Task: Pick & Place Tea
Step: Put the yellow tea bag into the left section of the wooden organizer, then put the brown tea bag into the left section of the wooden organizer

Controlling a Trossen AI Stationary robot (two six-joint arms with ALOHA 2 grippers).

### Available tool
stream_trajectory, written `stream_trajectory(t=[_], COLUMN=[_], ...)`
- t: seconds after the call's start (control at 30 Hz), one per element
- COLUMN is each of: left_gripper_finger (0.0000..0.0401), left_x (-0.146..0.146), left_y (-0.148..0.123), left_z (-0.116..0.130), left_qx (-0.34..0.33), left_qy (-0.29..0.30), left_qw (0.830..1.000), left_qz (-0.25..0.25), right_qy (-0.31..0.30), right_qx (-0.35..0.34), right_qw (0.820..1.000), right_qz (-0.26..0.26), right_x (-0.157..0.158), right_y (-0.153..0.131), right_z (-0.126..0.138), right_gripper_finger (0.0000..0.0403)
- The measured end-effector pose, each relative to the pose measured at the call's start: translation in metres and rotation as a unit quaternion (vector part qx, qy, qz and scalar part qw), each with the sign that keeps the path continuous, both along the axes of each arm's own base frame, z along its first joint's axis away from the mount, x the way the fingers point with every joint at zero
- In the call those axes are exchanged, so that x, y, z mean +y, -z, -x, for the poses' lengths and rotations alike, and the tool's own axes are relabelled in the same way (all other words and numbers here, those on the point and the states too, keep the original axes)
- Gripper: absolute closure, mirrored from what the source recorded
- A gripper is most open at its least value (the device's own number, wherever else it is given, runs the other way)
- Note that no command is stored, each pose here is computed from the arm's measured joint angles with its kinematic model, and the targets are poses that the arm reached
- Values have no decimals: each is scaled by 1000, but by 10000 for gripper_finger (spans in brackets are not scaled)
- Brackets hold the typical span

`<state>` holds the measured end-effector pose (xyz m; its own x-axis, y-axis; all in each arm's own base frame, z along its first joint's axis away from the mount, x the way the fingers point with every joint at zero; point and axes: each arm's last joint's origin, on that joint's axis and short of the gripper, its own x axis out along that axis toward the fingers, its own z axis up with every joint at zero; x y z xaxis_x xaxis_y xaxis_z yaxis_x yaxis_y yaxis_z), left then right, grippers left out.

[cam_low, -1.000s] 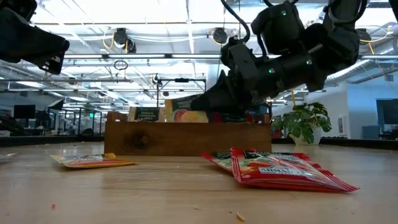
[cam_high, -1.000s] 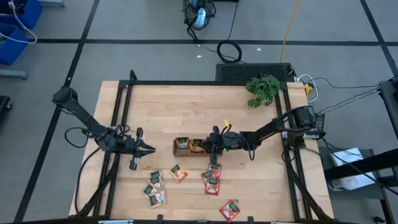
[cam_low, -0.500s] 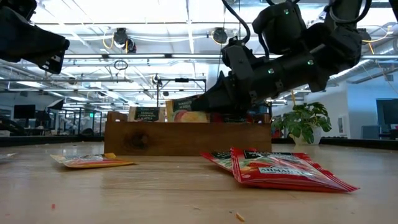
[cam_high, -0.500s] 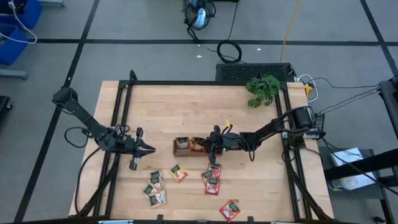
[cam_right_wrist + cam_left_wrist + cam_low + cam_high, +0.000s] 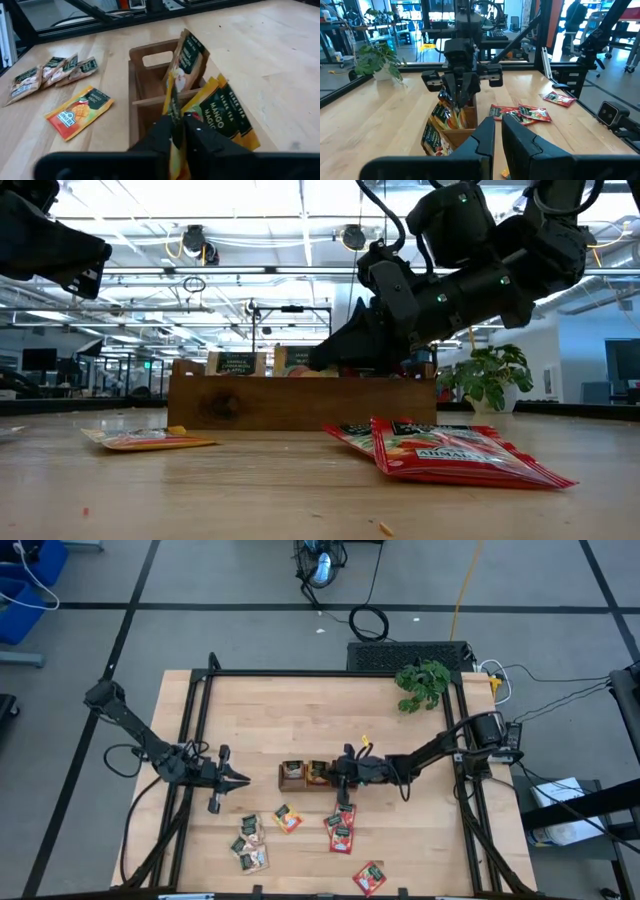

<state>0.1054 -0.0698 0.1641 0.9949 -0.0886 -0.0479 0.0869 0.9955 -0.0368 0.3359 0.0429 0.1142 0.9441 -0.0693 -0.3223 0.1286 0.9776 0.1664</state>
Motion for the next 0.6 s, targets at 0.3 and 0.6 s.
stream_trajectory(t=[0.3,0.6], left_gripper_finger=[366,366], left_x=[0,0], left_y=[0,0], left_z=[0,0], left_qx=[0,2], left_qy=[1,4], left_qw=[1000,1000], left_qz=[1,7], right_qy=[9,39], right_qx=[-16,-45], right_qw=[1000,994], right_qz=[-7,86], right_x=[-3,-7], right_y=[-6,-59], right_z=[-1,12], right_gripper_finger=[270,260])
